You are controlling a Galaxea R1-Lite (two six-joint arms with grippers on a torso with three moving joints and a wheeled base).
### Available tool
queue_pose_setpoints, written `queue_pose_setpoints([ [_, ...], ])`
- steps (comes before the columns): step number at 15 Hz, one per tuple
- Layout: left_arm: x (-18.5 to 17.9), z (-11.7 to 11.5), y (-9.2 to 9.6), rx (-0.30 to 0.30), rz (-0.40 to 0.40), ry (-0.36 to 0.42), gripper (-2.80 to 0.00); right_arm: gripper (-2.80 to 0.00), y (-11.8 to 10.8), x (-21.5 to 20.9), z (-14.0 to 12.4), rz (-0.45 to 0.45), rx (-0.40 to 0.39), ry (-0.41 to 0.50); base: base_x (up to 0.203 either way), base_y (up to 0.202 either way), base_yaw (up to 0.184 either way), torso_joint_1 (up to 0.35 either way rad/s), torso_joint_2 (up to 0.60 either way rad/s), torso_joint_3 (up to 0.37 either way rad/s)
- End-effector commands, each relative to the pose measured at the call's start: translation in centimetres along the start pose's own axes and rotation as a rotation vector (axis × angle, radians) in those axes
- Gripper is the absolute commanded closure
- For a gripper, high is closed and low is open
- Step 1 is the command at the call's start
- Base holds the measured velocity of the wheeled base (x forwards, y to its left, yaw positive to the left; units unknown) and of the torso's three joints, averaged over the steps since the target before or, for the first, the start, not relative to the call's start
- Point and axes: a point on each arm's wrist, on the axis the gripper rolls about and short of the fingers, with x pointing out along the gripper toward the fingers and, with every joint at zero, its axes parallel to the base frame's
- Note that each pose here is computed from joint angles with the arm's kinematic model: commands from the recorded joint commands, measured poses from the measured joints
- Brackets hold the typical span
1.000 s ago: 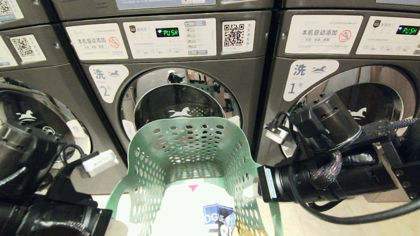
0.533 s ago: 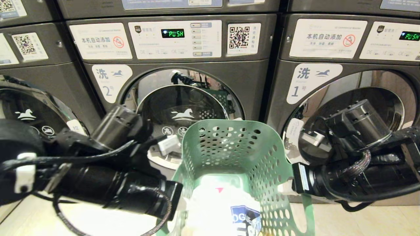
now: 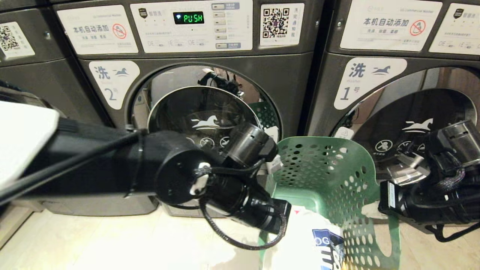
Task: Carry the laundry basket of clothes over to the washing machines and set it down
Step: Pick up the clothes basket and put it beside the washing machine
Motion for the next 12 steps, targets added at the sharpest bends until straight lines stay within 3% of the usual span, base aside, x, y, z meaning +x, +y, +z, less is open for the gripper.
queue_pose_setpoints([
  [1,4.2,0.2,0.0,0.003,0.025,0.053,0.00,0.00,-1.1,-0.2,0.1,-0.028,0.031,-0.010,0.000,0.000,0.000,-0.004,0.00,-0.196],
  [7,11.0,2.3,-0.2,0.034,0.185,0.001,0.00,0.00,-5.4,0.4,0.8,-0.157,0.003,-0.005,0.000,0.000,0.000,0.003,0.00,-0.203],
  [12,12.8,2.7,-0.1,0.033,0.239,0.017,0.00,0.00,-7.5,2.5,1.9,-0.235,-0.051,0.060,0.000,0.000,0.000,0.001,0.00,-0.200],
])
